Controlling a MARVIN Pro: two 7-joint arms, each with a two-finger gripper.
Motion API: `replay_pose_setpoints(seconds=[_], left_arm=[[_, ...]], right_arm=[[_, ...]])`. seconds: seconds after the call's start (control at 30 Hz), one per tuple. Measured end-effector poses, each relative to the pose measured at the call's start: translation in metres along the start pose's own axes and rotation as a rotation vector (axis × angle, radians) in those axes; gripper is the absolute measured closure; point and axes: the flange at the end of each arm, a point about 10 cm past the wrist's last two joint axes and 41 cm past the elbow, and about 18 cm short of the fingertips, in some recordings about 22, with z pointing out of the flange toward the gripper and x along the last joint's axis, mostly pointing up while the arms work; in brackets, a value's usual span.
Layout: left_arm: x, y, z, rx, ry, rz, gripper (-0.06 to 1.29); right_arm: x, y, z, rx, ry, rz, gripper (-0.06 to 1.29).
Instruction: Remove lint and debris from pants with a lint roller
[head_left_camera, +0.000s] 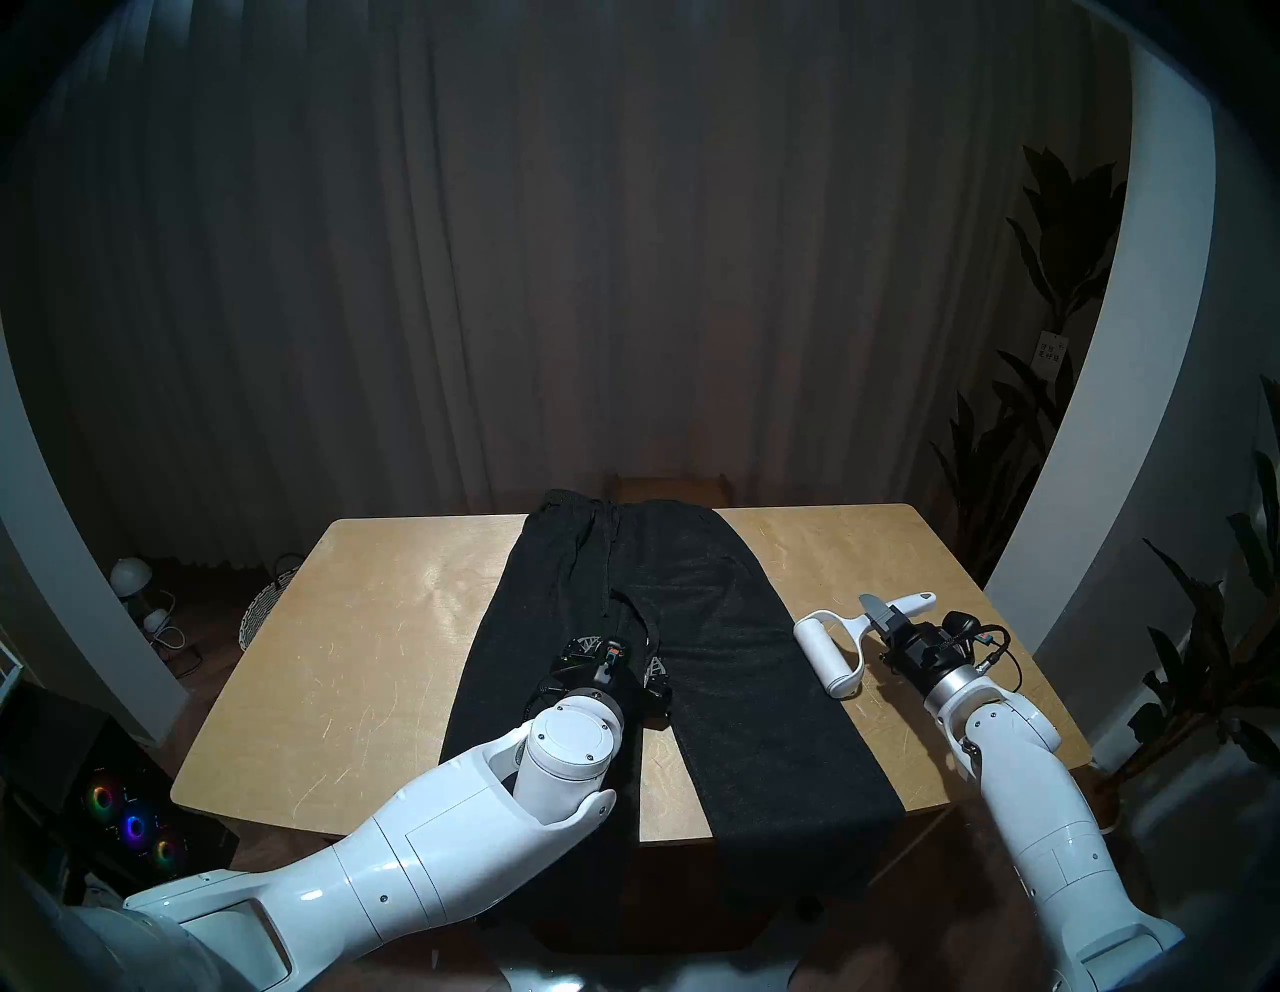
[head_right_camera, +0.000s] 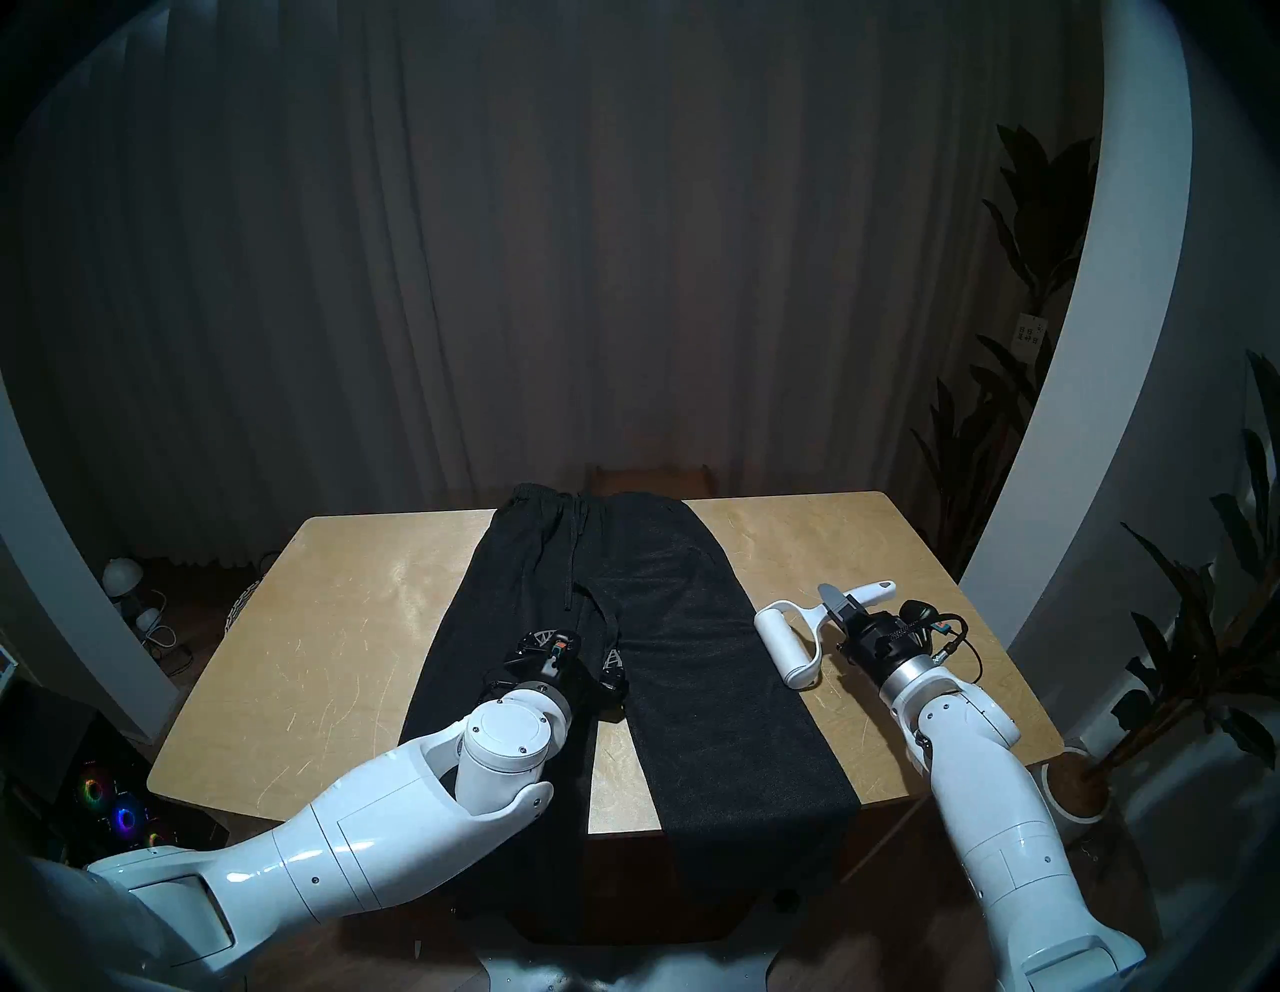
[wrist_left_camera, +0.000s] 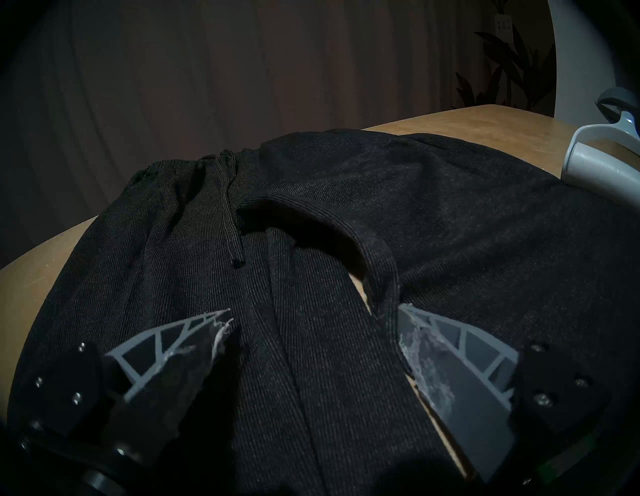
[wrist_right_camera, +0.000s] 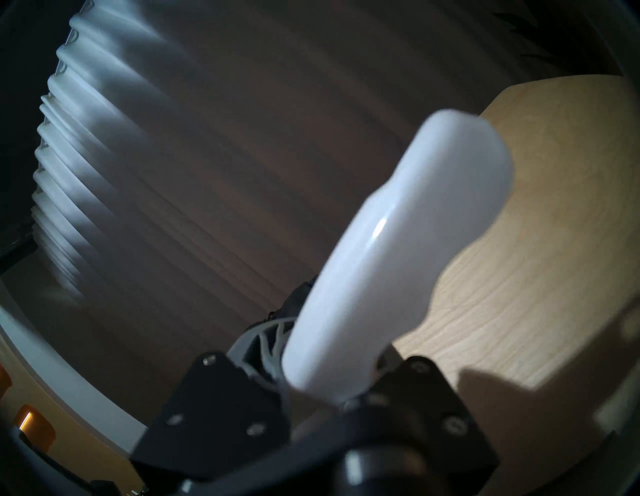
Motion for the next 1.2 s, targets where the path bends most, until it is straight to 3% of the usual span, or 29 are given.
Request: replay_pose_setpoints(seconds=[0.23,0.73,1.0,1.2], left_arm=[[0.001,-0.003,-0.006,-0.005,0.036,-0.035,0.03],[0.036,-0.028,-0.038,0.050,0.320,-0.123,0.03],[0.071,-0.066,-0.045,0.118,0.462,-0.224,0.03],[0.080,-0.103,-0.045,0.192,0.493,-0.281,0.03]], right_arm=[[0.016,0.016,-0.008,-0.015,0.052,0.011,1.08],[0.035,0.034,-0.001,-0.055,0.148,0.055,1.08],[0.038,0.026,0.019,-0.078,0.223,0.210,1.08],[0.038,0.014,0.036,-0.076,0.279,0.360,1.11]])
